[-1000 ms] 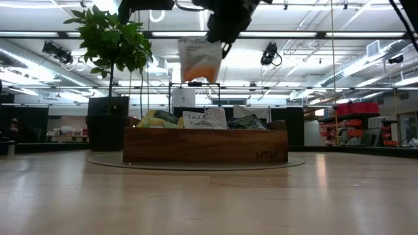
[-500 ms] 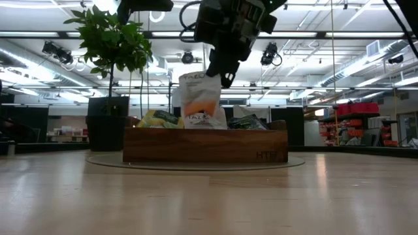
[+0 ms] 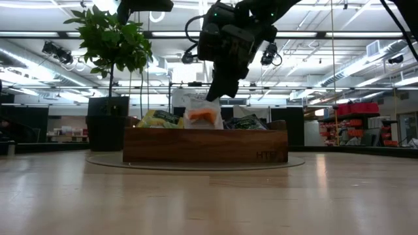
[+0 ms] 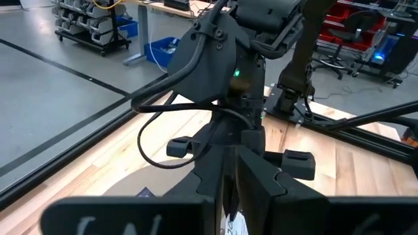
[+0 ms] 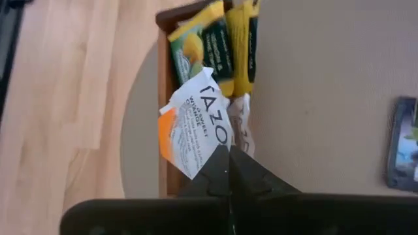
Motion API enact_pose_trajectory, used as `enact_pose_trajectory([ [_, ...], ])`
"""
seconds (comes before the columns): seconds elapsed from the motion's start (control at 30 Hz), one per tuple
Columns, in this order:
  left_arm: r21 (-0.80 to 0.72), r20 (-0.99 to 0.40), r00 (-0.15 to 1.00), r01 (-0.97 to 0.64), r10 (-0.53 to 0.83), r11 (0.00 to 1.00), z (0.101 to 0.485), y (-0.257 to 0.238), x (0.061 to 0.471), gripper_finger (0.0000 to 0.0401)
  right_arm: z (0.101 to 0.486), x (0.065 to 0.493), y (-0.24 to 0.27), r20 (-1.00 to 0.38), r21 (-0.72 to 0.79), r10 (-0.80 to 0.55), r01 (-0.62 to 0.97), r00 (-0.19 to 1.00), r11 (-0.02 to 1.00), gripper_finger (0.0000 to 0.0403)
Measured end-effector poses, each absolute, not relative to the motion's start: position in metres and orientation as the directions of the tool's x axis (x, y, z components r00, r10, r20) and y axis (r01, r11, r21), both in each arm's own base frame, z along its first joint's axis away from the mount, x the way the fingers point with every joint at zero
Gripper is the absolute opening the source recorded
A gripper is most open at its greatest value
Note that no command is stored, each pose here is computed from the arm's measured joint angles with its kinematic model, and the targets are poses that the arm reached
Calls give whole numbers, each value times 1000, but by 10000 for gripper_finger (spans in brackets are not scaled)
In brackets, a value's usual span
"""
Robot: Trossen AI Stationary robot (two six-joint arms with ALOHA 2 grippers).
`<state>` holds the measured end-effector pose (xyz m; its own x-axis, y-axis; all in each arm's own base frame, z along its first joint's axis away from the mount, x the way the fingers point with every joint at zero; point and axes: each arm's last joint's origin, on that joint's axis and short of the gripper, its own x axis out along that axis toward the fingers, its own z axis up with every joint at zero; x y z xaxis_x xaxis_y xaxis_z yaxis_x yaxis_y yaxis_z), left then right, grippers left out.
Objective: Pick & Place Tea
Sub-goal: Put the orange tea bag into the middle section of the wooden organizer
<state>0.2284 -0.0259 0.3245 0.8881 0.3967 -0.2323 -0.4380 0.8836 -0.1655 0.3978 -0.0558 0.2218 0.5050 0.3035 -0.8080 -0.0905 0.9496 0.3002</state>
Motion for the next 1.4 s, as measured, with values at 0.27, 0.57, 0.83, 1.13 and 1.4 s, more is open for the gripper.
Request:
enact_pose_trajectory([
  [0.27,-163,-230,884,-447,407,879,325,-26,228,46,219,396,-52,-813,317,314,-80,490,945,0],
  [0.57,-160,-228,878,-460,421,874,325,-25,228,46,213,396,-32,-878,164,148,-5,454,986,0],
  [0.83,-160,-228,878,-460,421,873,325,-25,228,46,213,398,-19,-890,70,18,97,455,993,0],
  [1.13,-161,-226,878,-460,421,873,325,-25,228,46,229,393,-6,-871,26,-33,114,489,993,0],
  [1.4,-191,-222,879,-463,421,866,325,-25,228,46,253,384,3,-832,-3,-101,178,545,984,0],
])
